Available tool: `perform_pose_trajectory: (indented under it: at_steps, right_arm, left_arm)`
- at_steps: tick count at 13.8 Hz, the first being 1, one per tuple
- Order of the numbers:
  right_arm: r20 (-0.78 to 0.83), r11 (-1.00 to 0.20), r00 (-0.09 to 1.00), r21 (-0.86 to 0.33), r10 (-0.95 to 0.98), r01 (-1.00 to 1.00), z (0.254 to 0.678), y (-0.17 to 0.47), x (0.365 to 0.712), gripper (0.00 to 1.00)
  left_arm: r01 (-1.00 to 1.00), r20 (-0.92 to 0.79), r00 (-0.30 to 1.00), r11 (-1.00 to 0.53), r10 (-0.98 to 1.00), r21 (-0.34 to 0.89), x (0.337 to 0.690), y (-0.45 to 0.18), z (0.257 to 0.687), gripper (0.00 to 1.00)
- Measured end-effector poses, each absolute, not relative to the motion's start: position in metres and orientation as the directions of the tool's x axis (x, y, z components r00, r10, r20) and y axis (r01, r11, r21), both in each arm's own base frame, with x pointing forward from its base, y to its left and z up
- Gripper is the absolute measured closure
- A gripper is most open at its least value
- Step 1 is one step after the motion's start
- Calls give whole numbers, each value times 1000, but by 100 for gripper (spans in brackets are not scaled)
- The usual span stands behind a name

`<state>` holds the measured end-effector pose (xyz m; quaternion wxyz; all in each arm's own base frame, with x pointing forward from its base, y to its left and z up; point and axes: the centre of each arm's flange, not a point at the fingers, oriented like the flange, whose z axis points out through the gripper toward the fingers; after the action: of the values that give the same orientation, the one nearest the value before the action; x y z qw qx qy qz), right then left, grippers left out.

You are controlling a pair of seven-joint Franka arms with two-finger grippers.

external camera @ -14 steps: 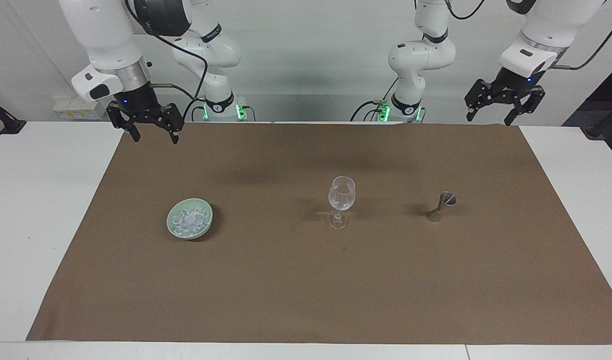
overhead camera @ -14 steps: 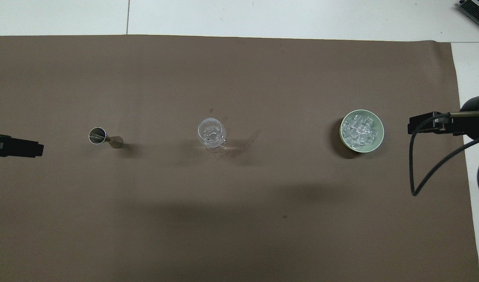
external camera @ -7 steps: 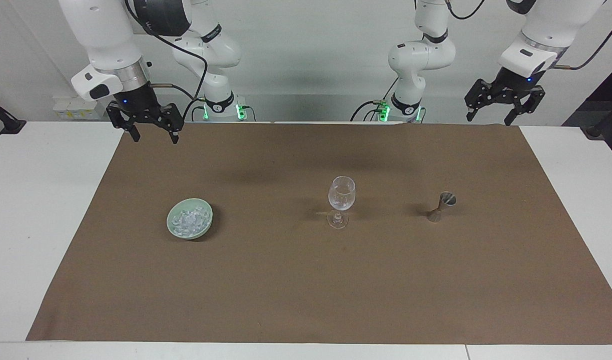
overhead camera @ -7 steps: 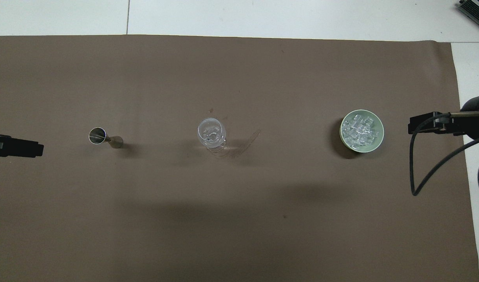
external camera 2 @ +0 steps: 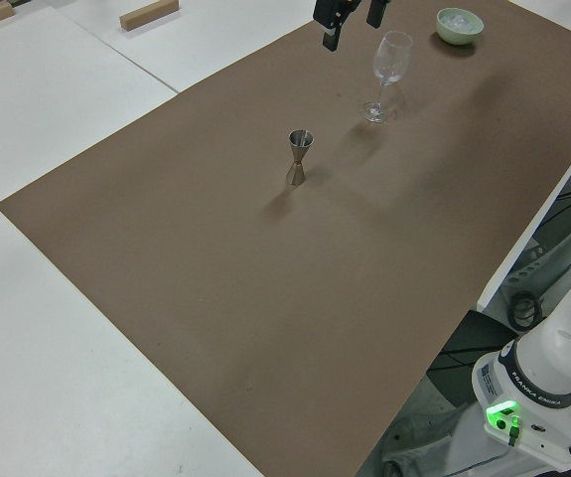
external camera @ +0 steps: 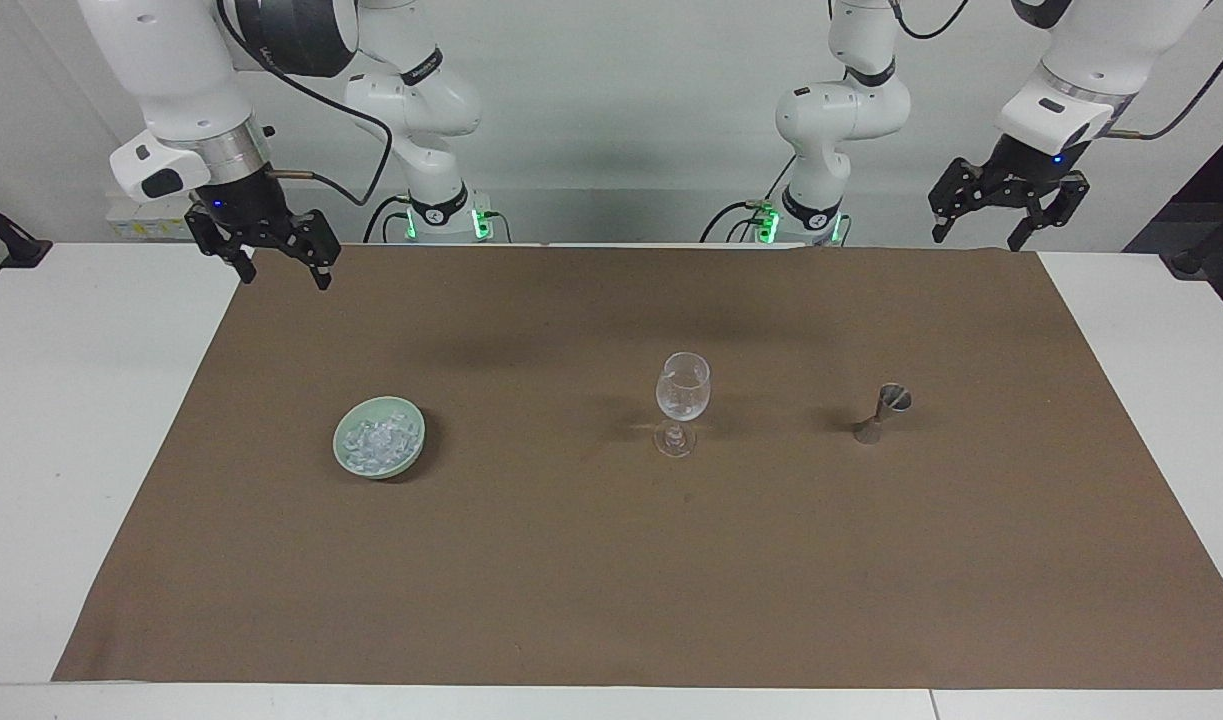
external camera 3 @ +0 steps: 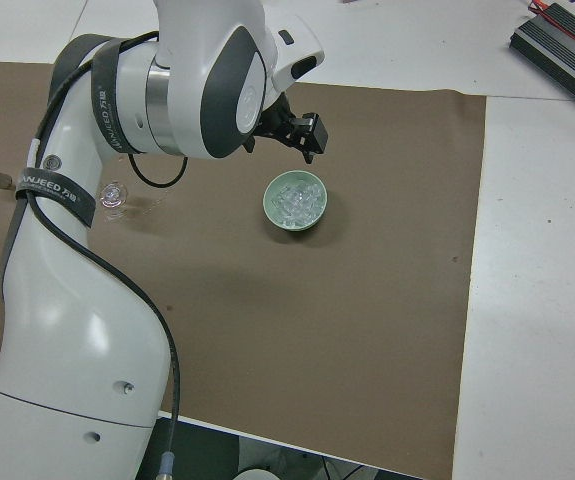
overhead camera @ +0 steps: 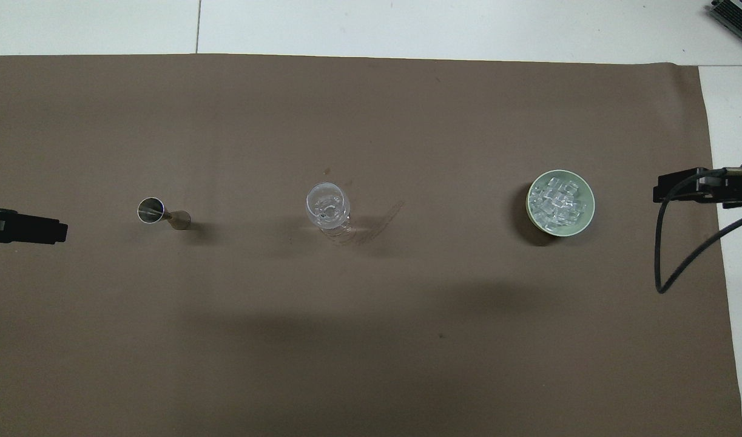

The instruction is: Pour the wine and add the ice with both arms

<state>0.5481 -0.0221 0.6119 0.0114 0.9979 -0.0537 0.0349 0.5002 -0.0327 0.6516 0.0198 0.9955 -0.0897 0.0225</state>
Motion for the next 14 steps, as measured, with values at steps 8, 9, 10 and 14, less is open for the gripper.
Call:
perform_pose_trajectory:
  at_steps: [8,9,10,14]
  right_arm:
    - [111,-997,990,8,-81,-82,485,-13,587,0]
    - [115,-997,990,6,-75,-77,464,-10,591,0]
    - [119,-998,990,5,-69,-70,446,-7,592,0]
    - [121,-999,992,0,-46,-46,401,7,594,0]
  left_arm:
    - [-179,48,983,-983,-178,35,500,-33,652,0]
    - [-179,48,983,-983,-178,35,500,-33,652,0]
    - [-179,48,983,-983,-178,35,500,-33,652,0]
    - [-179,48,983,-983,-178,35,500,-33,652,0]
